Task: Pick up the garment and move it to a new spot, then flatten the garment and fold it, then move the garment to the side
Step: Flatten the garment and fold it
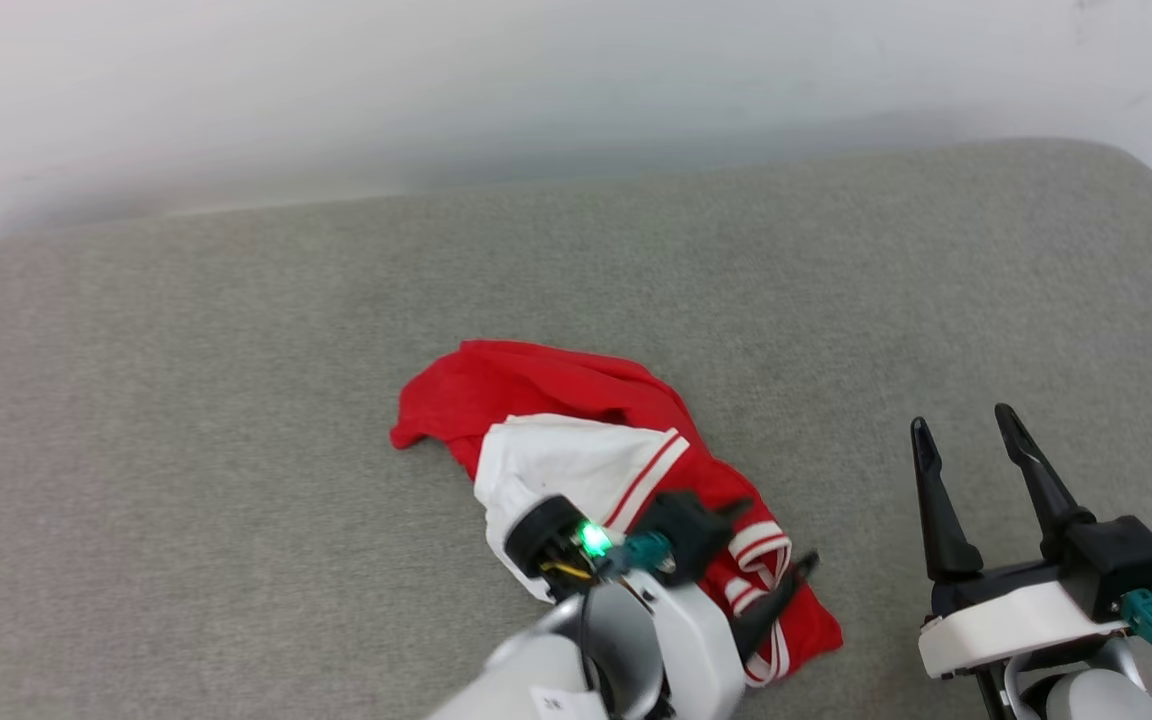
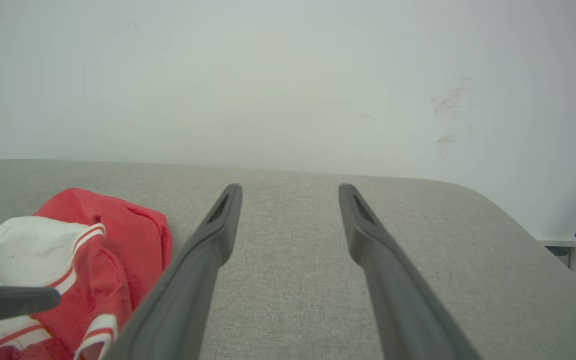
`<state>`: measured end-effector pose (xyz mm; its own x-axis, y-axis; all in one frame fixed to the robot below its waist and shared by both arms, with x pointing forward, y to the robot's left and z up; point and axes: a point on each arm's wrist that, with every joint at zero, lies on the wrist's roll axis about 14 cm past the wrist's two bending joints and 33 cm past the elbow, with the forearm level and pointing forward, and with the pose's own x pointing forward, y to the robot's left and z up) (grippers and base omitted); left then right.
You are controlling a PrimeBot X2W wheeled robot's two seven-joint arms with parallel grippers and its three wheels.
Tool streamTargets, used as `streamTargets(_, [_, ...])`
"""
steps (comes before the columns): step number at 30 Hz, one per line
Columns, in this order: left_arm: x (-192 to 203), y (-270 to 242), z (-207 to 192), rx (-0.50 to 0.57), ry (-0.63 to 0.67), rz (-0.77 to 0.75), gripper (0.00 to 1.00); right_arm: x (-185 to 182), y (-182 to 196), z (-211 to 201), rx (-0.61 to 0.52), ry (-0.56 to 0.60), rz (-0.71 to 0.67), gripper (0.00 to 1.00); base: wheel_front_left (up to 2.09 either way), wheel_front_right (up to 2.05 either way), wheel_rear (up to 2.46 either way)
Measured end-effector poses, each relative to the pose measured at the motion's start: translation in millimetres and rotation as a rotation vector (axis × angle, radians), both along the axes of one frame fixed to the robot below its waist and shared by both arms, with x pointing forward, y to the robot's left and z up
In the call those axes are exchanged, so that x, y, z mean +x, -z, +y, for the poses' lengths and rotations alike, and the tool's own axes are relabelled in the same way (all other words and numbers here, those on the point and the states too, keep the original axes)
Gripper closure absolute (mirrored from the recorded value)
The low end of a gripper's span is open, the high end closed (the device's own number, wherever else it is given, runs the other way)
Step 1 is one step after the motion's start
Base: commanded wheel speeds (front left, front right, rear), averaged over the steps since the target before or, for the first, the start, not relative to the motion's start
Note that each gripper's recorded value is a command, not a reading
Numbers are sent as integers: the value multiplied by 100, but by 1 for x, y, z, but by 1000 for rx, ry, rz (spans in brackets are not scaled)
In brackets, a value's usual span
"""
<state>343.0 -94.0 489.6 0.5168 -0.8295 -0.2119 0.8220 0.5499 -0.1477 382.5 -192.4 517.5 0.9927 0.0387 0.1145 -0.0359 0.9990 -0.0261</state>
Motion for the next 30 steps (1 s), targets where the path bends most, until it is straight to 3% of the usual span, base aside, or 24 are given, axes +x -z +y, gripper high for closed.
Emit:
streamTargets(4, [31,-49,37,-97,-175,-137,0,-2,-6,9,-4,-28,-18,0,0,0,0])
streamTargets(9, [62,-107,121,-181,-445,-351,0,-4,-14,21,-7,-64,-41,0,0,0,0])
streamTargets(13, [60,-121,186,-166,-602,-495,0,-4,-20,32,-9,-95,-59,0,0,0,0])
streamTargets(17, [45,-109,229,-122,-698,-539,0,-5,-19,38,-9,-112,-58,0,0,0,0])
streamTargets(21, [27,-88,252,-73,-764,-524,0,-4,-19,41,-9,-122,-58,0,0,0,0])
streamTargets(30, [1,-74,256,-109,-858,-478,0,2,-13,43,-19,-129,-41,0,0,0,0])
